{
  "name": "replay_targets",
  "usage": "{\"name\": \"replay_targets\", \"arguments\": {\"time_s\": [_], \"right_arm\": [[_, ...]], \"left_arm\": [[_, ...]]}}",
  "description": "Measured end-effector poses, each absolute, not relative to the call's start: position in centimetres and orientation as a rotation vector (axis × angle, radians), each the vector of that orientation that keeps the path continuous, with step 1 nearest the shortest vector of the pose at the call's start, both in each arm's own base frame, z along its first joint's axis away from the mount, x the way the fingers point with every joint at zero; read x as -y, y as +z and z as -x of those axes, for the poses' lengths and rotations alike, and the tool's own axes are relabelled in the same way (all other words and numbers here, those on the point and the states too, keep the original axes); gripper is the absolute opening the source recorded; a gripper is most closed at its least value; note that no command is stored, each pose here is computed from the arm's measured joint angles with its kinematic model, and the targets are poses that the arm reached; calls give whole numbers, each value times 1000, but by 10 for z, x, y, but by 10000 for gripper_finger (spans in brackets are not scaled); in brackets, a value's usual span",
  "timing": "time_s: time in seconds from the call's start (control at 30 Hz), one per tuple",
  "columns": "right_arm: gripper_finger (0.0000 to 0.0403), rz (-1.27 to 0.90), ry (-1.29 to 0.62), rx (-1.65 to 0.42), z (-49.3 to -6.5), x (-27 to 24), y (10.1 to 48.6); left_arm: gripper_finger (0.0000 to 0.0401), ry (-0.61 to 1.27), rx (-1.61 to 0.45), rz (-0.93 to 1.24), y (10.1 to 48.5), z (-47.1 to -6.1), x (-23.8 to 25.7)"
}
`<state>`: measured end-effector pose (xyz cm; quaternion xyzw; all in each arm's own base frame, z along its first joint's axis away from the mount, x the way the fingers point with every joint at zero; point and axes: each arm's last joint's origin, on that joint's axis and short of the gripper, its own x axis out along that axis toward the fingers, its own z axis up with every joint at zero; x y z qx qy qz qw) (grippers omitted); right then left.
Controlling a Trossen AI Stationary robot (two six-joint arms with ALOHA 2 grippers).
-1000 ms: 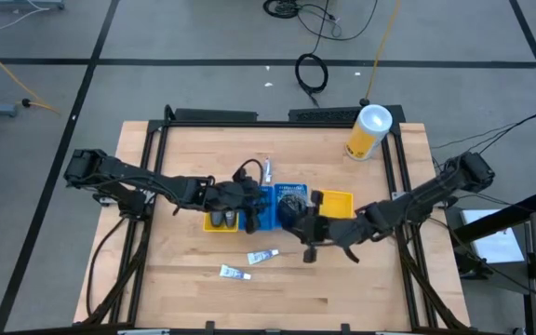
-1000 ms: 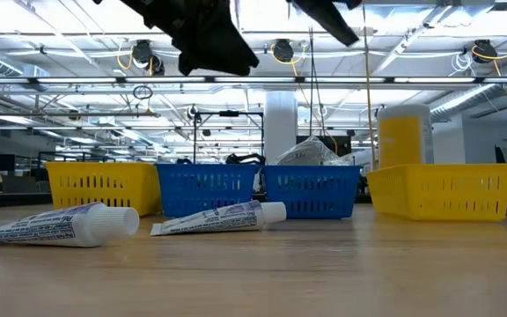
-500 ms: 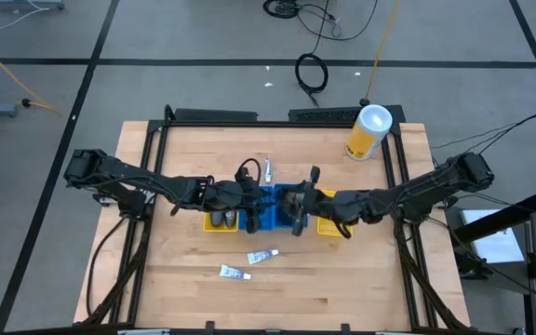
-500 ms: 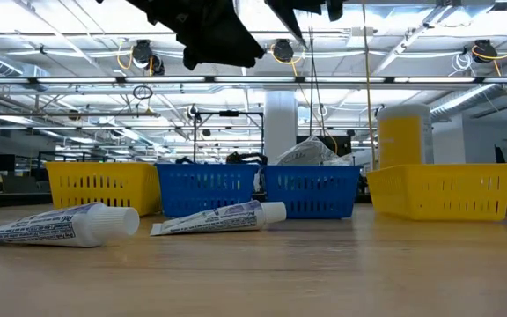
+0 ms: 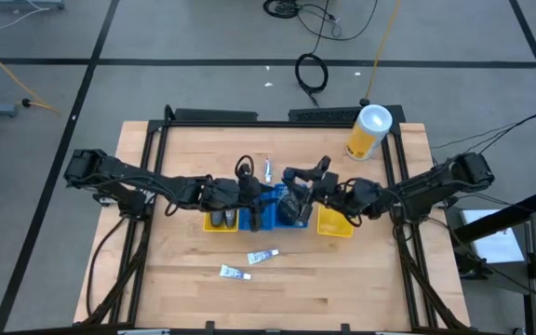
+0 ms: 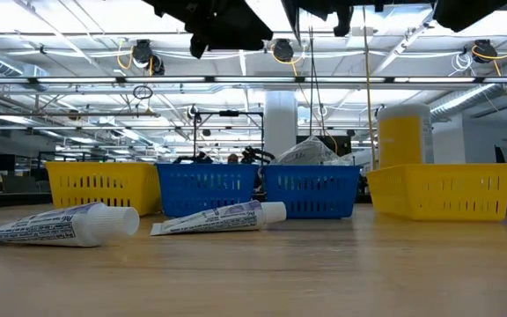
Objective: Pick & Place Travel size toiletries
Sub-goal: Put the shave cream into the left blue bin
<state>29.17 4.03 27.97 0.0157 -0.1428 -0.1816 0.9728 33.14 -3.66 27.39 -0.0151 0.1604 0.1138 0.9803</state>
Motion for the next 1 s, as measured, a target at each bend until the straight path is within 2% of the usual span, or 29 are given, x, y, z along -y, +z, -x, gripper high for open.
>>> {"name": "replay_targets", "arguments": {"time_s": [0.27, 0.57, 1.0], "right_arm": [[118, -71, -360, 313, -294, -29, 277], [118, -87, -352, 355, -309, -21, 264], [118, -85, -369, 382, -312, -17, 271]], "left_arm": [[136, 336, -302, 5, 275, -331, 34], [136, 342, -266, 10, 277, -333, 35], [136, 339, -242, 22, 278, -335, 36]]}}
